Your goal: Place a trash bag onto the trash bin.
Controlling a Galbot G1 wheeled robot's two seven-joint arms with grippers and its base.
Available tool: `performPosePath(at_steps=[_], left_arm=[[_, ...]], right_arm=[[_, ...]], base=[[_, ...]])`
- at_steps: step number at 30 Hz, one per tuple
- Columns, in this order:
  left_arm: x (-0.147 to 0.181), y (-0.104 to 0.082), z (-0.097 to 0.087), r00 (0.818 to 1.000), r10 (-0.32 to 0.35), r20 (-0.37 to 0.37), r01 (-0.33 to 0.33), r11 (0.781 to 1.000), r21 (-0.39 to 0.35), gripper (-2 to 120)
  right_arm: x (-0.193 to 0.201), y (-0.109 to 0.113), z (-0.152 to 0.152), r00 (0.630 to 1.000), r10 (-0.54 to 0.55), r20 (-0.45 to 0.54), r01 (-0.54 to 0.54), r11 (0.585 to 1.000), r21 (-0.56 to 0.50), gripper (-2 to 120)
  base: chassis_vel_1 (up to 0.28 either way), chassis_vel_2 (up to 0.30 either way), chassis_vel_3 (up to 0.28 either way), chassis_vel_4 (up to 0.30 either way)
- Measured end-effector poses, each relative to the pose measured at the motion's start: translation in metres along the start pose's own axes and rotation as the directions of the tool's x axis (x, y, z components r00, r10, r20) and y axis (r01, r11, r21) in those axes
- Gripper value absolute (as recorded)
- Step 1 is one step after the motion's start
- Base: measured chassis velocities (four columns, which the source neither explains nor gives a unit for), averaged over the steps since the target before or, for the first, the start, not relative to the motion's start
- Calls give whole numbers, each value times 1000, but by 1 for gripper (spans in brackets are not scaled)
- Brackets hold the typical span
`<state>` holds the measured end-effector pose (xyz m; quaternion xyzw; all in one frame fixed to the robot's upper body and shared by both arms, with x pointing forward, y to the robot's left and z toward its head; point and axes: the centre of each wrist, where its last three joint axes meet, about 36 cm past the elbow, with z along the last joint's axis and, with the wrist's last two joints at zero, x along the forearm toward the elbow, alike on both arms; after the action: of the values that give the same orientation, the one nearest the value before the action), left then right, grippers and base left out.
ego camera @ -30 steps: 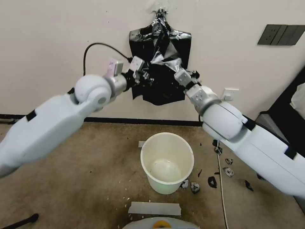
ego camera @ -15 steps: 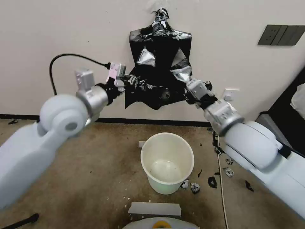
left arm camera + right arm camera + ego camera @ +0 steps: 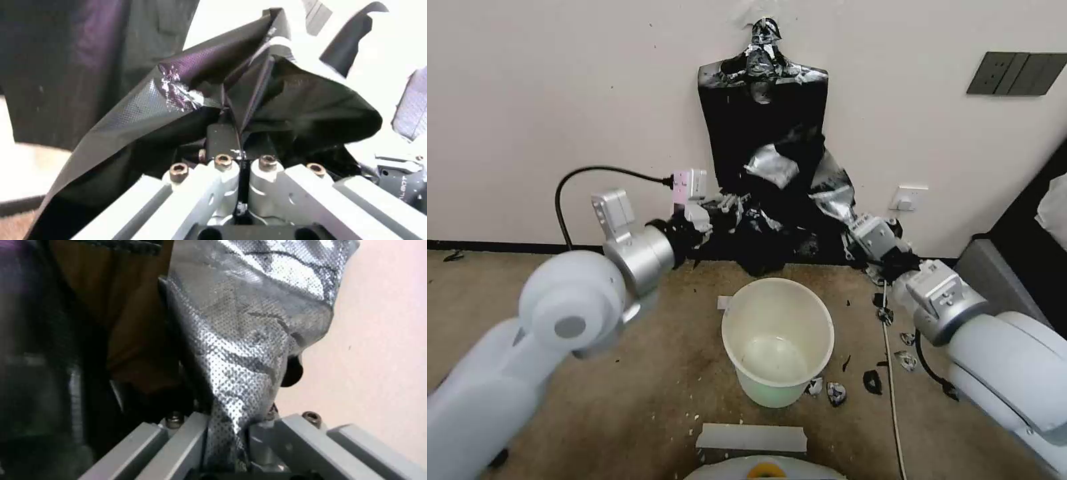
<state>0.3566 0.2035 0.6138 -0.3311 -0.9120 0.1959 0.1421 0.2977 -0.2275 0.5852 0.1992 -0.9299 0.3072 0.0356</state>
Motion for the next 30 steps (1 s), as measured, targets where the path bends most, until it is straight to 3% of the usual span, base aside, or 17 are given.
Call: performPosePath(at_steps=[30], left_arm=[[-1, 1, 2, 1000, -4, -2, 4, 1000, -5, 0]], right_arm=[[6, -2, 12, 999, -6, -37, 8, 998, 64, 0]], base=[[0, 0, 0, 0]])
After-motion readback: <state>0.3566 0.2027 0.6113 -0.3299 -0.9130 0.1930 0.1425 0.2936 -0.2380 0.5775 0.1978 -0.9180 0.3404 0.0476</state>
